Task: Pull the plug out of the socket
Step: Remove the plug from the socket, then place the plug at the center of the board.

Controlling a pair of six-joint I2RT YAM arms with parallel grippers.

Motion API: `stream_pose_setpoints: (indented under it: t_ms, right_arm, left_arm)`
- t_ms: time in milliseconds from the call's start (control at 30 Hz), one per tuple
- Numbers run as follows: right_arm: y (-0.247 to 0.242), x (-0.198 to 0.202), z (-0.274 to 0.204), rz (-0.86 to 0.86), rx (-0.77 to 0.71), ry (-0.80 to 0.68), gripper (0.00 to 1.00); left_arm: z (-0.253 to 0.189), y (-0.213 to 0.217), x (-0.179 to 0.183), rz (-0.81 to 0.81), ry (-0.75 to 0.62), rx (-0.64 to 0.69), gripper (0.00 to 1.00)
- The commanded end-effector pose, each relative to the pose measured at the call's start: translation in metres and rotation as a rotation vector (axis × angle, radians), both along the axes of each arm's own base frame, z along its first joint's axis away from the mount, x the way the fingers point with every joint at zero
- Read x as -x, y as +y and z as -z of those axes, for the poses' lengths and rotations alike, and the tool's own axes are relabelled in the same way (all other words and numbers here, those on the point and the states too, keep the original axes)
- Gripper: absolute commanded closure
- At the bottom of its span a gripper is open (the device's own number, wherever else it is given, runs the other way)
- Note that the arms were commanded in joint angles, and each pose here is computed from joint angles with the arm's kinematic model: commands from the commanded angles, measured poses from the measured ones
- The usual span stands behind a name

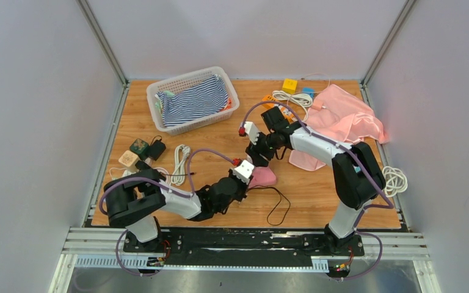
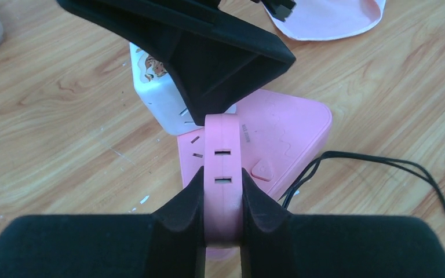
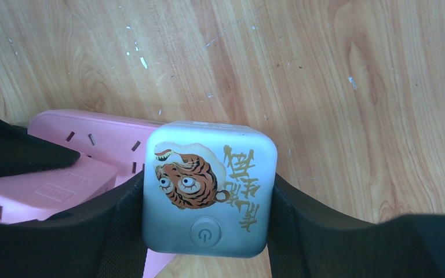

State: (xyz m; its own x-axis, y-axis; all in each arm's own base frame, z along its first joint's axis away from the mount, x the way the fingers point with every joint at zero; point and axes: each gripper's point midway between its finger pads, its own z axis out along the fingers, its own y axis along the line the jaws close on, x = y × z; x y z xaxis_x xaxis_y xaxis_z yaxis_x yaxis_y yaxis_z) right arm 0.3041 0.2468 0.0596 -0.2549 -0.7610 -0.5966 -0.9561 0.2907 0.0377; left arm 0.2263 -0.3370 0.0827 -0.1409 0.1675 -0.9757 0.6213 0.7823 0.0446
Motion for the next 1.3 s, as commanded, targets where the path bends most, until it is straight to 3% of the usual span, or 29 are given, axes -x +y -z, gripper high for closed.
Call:
stream_pose_setpoints:
  t_ms: [0, 100, 333, 567, 600, 767, 1167, 1267]
  right_arm:
    - [-0.073, 0.041, 0.074, -0.036, 0.357, 0.152, 1.00]
    - [-0.073, 0.041, 0.074, -0.034, 0.358, 0.150, 1.00]
    - [-0.074, 0.041, 0.075, -0.033, 0.363, 0.152, 1.00]
    - [-0.059, 0.041, 0.052, -0.025, 0.282, 0.156, 0.98]
    - [-0.058, 0.040, 0.048, -0.022, 0.271, 0.147, 0.86]
    - [-0.053, 0.035, 0.028, -0.014, 0.215, 0.113, 0.55]
    - [-0.048, 0.038, -0.007, -0.023, 0.081, 0.097, 0.11]
    - [-0.049, 0.039, -0.012, -0.029, 0.066, 0.095, 0.06]
  left_arm:
    - [-0.091, -0.011, -0.016, -0.017, 0.002, 0.433, 1.00]
    - [-0.095, -0.006, -0.018, -0.018, 0.007, 0.462, 1.00]
    - [-0.102, 0.002, -0.018, -0.019, -0.087, 0.395, 1.00]
    - [-0.109, -0.015, 0.004, 0.141, -0.049, 0.402, 1.00]
    - [-0.108, -0.017, 0.007, 0.160, -0.043, 0.399, 1.00]
    - [-0.098, -0.017, 0.014, 0.191, -0.024, 0.379, 1.00]
    - [-0.097, -0.017, 0.025, 0.248, -0.021, 0.391, 1.00]
    - [-0.097, -0.019, 0.028, 0.266, -0.020, 0.392, 1.00]
